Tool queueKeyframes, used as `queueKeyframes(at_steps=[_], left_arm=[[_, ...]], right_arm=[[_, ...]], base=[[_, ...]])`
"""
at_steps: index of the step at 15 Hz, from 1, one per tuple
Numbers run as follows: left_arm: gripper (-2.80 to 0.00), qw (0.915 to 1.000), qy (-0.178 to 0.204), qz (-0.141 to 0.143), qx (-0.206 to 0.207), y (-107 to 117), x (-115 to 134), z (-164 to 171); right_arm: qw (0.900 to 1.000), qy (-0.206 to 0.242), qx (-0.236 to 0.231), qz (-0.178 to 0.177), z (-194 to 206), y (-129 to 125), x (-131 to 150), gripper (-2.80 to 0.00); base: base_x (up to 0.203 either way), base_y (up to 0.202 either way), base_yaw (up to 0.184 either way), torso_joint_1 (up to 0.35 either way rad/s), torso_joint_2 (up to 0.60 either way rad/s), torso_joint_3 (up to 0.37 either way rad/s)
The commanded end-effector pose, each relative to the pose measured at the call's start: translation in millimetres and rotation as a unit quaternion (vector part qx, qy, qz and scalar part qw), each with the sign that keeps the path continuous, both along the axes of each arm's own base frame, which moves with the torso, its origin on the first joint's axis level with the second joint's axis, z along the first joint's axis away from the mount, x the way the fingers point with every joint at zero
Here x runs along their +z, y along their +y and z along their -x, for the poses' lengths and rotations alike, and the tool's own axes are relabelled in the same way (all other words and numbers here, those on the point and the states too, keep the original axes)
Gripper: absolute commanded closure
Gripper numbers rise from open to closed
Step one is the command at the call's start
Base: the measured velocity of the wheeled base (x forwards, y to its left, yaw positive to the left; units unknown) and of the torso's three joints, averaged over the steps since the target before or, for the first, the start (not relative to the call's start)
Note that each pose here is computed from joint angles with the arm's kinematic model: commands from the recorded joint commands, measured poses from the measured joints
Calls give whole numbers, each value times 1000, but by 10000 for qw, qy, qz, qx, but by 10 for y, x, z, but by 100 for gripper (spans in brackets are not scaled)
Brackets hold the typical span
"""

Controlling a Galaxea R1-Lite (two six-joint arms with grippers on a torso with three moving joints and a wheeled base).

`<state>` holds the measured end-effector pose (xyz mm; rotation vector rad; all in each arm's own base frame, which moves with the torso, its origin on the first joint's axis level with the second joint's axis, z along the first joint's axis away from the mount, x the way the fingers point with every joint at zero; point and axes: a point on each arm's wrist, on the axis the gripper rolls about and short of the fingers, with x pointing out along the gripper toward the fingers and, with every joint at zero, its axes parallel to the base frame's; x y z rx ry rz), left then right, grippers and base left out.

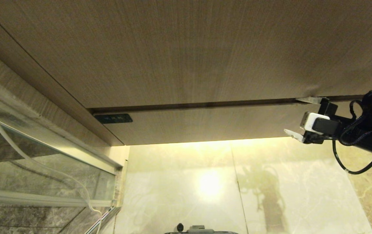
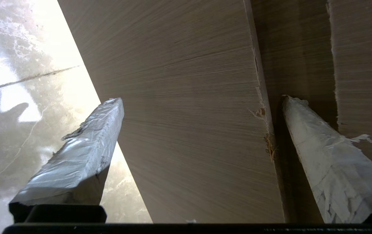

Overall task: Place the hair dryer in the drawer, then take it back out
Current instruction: Pull open the drawer

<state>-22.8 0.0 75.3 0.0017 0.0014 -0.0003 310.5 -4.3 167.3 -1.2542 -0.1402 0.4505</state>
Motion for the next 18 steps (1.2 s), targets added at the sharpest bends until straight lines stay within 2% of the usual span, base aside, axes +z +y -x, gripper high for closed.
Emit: queueKeyframes(at_steps=[1, 8, 12, 14, 18], left_arm=[[0, 10000, 1, 1, 2, 0, 0, 0], [0, 10000, 1, 1, 2, 0, 0, 0], [0, 10000, 0, 1, 2, 0, 0, 0], [0, 10000, 1, 1, 2, 0, 0, 0], [0, 10000, 1, 1, 2, 0, 0, 0]], right_arm=[[10000, -47, 19, 18, -58, -2, -30, -280], [9999, -104, -8, -54, -164, -17, -123, -280], [9990, 431, -143, -27, -146, -99, -264, -280], [9986, 492, -200, -67, -146, -114, -270, -280], [9942, 995, -410, -93, -49, -226, -318, -280]], base=[[0, 0, 0, 0, 0, 0], [0, 0, 0, 0, 0, 0], [0, 0, 0, 0, 0, 0], [0, 0, 0, 0, 0, 0], [0, 0, 0, 0, 0, 0]])
